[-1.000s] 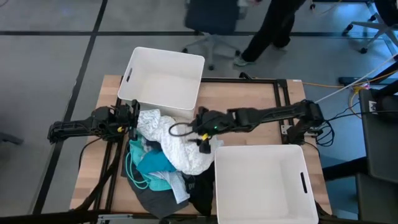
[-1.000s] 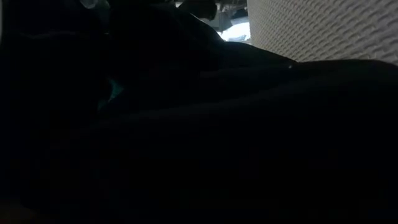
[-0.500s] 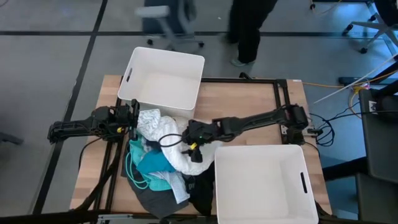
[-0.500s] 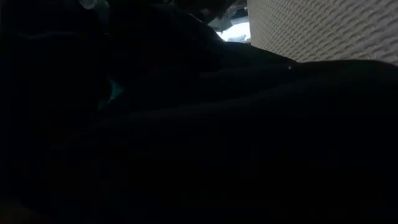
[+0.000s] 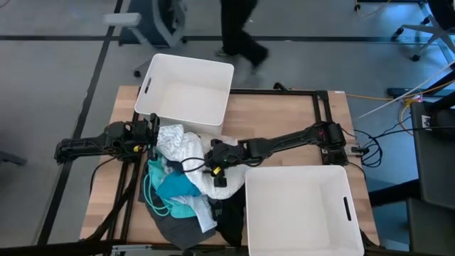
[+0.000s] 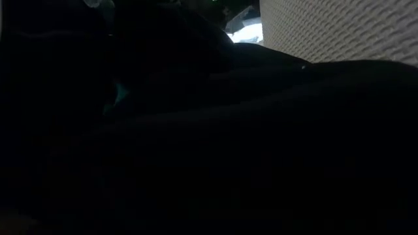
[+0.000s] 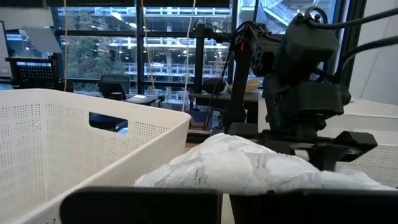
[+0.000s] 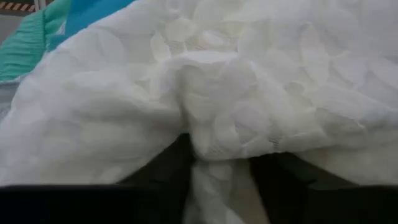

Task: Sort clothes
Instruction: Put the white piece of clothing into the top white bin

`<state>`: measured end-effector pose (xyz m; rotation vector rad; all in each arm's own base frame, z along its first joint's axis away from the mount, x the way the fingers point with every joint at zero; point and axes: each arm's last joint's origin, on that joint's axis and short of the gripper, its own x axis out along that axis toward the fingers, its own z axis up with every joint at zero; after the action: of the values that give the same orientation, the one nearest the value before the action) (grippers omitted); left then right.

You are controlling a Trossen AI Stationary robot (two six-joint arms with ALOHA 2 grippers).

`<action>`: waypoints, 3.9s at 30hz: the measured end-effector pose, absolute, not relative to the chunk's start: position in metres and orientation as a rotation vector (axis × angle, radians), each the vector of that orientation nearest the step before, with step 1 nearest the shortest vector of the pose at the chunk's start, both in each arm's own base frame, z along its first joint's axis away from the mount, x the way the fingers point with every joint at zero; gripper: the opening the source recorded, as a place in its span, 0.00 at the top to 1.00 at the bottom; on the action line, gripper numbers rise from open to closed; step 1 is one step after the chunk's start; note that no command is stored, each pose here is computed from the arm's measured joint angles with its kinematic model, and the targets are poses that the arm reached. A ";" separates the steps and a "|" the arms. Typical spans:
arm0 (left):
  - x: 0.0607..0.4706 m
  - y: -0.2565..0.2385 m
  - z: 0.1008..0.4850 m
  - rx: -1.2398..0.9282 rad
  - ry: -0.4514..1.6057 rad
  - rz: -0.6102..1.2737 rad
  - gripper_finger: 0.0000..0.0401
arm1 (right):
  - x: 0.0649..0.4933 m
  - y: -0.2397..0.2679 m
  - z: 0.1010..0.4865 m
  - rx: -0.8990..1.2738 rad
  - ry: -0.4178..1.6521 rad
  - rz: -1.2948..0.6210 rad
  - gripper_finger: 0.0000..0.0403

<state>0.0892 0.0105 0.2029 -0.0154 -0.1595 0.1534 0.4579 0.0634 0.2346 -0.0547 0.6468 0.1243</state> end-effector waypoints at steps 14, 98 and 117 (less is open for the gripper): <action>0.089 0.010 0.203 -0.020 -0.159 0.153 0.99 | 0.466 0.063 0.290 -0.185 0.560 0.120 0.98; 0.089 0.010 0.203 -0.015 -0.159 0.153 0.99 | 0.495 -0.148 0.346 -0.016 0.429 -0.254 0.97; 0.090 0.011 0.199 0.040 -0.117 0.157 0.99 | 0.499 -0.124 0.334 -0.093 0.545 -0.282 0.73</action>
<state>0.0897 0.0105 0.1993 0.0397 -0.1166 0.1569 0.4988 -0.1244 0.3341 -0.0928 0.5453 -0.2822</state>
